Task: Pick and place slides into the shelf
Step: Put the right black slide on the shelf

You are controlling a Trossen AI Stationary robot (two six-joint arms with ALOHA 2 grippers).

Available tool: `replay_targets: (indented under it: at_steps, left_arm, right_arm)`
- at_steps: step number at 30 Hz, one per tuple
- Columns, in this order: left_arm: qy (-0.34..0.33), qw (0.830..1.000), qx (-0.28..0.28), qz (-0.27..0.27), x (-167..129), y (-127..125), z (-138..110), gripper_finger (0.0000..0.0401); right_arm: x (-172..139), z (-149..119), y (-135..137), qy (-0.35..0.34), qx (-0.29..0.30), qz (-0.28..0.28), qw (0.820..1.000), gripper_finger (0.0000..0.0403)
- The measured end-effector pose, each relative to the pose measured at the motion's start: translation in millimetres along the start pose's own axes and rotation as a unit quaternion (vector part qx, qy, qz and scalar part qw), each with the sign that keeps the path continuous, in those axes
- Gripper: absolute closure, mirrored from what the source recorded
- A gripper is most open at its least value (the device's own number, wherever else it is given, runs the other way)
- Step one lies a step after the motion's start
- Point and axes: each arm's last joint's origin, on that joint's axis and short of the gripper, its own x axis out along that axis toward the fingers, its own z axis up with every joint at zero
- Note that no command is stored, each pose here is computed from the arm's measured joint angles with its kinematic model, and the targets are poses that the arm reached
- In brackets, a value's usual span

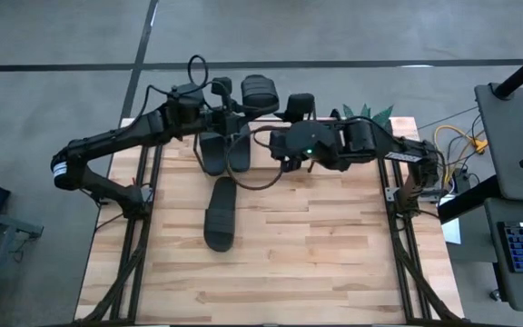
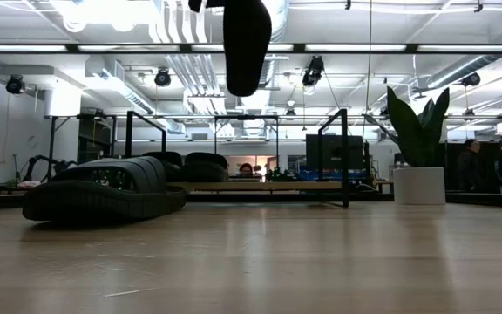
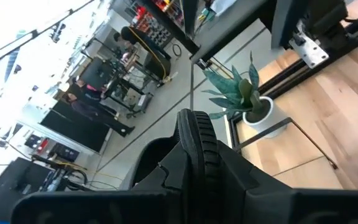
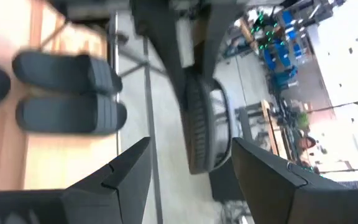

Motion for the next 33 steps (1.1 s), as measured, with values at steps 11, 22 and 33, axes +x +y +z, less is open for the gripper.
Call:
replay_targets:
  at_steps: [11, 22, 33]
  left_arm:
    - [-0.012, 1.0, 0.013, -0.009, -1, -3, 12, 0.0373]
    - [-0.007, 1.0, 0.015, -0.009, -1, -7, 15, 0.0373]
    - [-0.009, 1.0, 0.01, -0.011, -2, -8, 17, 0.0372]
  right_arm:
    - [26, -4, -4, 0.014, 0.012, 0.006, 1.0, 0.0193]
    - [35, 1, -1, -0.003, 0.005, 0.013, 1.0, 0.0208]
    - [35, 1, -1, 0.006, -0.014, 0.001, 1.0, 0.0371]
